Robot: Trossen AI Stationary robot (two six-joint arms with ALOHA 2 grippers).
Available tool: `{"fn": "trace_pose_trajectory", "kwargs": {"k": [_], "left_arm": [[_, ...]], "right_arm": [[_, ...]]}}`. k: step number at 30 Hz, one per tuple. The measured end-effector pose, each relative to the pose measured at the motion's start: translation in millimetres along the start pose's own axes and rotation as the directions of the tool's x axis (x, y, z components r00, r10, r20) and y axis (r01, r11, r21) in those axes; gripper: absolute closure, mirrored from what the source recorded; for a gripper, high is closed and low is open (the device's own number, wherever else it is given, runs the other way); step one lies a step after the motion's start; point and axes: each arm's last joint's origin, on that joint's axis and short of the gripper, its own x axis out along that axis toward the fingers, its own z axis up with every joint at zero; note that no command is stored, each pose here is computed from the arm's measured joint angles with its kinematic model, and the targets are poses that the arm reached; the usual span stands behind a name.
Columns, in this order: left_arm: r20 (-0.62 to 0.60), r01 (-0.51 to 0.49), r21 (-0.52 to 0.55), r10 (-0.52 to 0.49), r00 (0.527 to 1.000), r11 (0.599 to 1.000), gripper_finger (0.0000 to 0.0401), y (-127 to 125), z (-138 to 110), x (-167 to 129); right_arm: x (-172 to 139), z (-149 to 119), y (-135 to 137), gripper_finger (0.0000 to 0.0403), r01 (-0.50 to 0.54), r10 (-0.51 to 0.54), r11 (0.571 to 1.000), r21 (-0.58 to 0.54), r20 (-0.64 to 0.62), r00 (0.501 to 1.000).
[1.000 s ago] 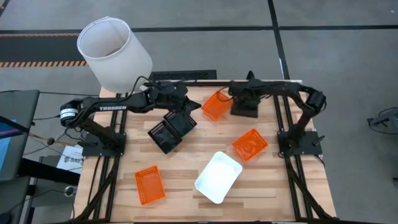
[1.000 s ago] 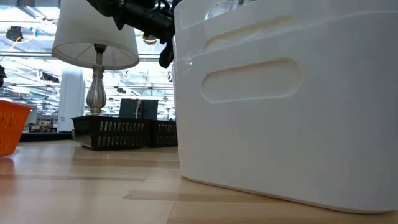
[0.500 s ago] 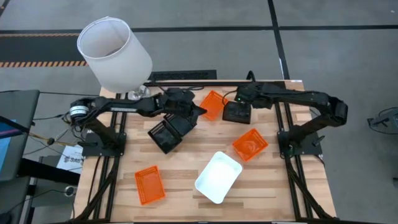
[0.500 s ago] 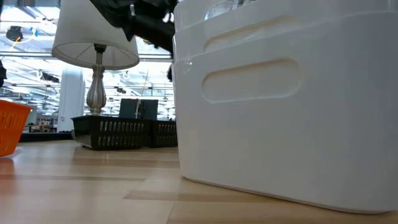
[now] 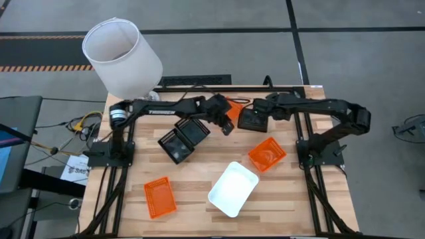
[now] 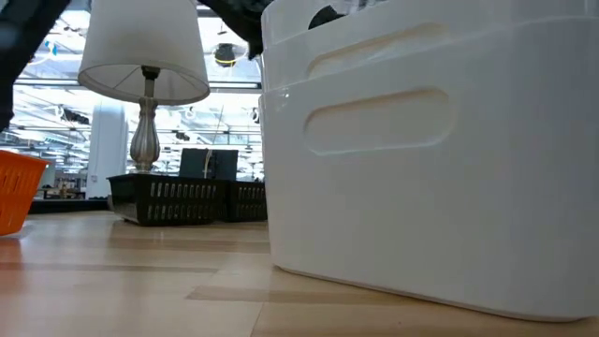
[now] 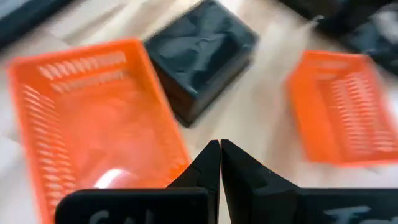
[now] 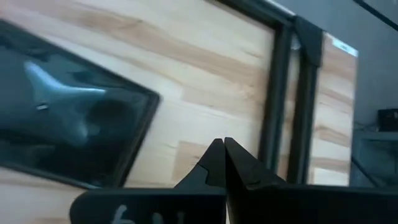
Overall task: Stack baskets by color
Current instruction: Adjust the bins
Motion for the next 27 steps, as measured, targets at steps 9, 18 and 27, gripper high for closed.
{"fn": "trace_pose_trajectory", "kwargs": {"k": [9,18,27], "left_arm": [[-0.113,0.002,0.02,0.0,0.994,1.0,0.0401,9.1,1.7,47.1],[-0.222,-0.164,0.073,0.176,0.959,0.984,0.0401,24.6,-7.1,65.9],[-0.253,-0.345,0.07,0.351,0.902,0.936,0.0401,60.6,0.4,54.1]], "right_arm": [[-1.2,-8.6,-30.3,0.0397,0.006,-0.01,0.994,0.11,0.036,0.999],[-4.1,-13.2,-36.8,0.0395,-0.084,0.069,0.985,0.149,0.106,0.992],[10.6,-18.1,-26.3,0.0394,-0.162,0.144,0.976,0.147,0.125,0.982]]}}
